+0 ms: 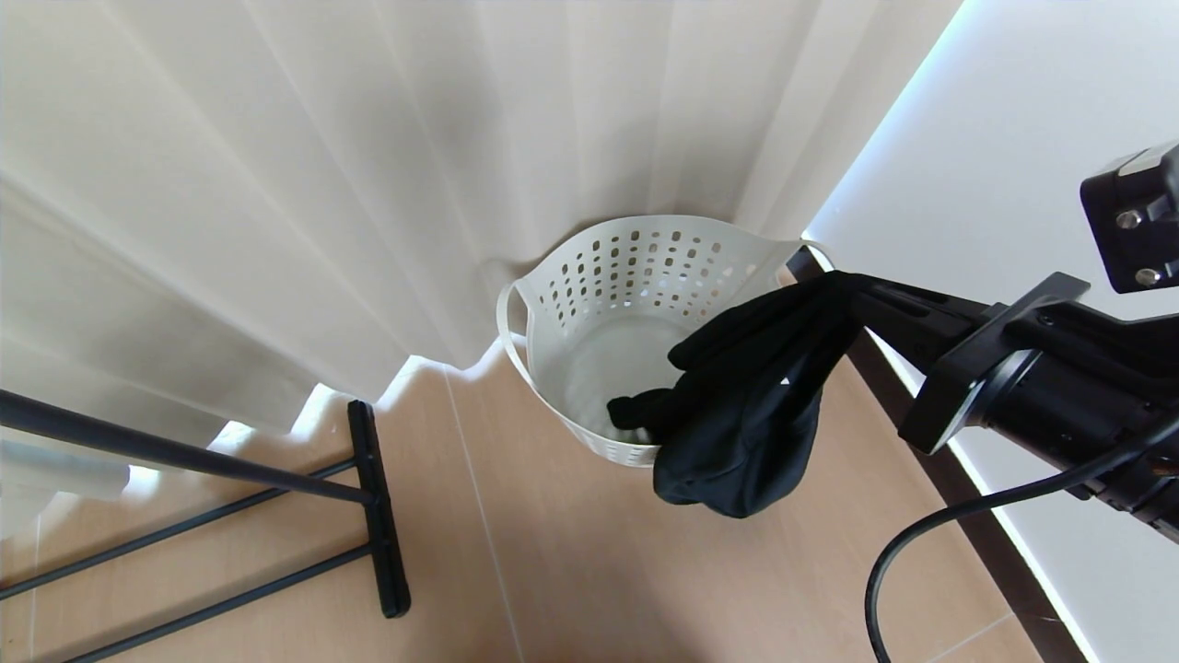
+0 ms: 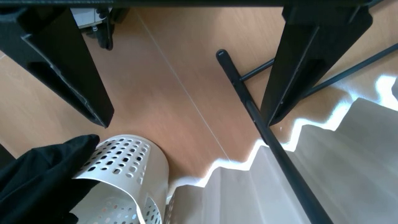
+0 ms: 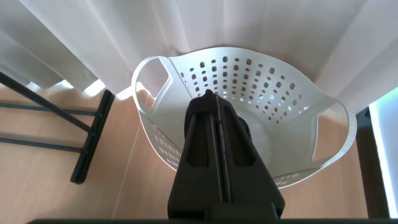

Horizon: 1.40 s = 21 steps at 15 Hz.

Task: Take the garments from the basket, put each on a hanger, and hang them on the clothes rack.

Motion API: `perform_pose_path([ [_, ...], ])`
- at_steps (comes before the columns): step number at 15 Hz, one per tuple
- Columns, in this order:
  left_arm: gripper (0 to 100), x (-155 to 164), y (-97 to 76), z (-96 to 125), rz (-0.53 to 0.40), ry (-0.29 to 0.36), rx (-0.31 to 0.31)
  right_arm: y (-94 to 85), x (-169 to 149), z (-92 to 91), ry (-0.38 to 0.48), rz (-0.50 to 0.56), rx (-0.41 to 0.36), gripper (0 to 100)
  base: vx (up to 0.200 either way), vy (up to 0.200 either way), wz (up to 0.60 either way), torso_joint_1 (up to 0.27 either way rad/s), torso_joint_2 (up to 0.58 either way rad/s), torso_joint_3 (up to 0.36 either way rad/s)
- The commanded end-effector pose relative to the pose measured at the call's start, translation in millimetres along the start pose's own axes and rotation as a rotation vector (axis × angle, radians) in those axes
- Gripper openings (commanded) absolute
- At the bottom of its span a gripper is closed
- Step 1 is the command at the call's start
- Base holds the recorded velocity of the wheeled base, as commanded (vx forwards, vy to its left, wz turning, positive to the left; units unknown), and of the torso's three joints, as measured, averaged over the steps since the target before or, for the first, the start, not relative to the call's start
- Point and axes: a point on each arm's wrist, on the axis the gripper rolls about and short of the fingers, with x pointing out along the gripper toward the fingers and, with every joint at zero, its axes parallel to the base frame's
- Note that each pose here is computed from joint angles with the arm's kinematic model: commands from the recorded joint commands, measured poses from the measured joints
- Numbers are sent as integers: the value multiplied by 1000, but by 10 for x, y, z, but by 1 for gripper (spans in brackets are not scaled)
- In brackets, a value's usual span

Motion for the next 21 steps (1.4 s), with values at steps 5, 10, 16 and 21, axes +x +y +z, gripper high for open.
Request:
perform_pose_path([
  [5, 100, 0, 0, 1, -1, -1, 0, -31, 25, -53, 20, -10, -4, 0, 0, 0, 0, 0, 0, 0],
  [10, 100, 0, -1, -3, -3, 2, 1, -26, 19, -91, 33, -8, -7, 0, 0, 0, 0, 0, 0, 0],
  [16, 100, 0, 0, -1, -1, 0, -2, -33, -1, -91, 32, -10, -8, 0, 0, 0, 0, 0, 2, 60],
  [21, 100, 0, 0, -1, -1, 0, -2, -53, 6, -98, 32, 1, -7, 0, 0, 0, 0, -1, 0, 192],
])
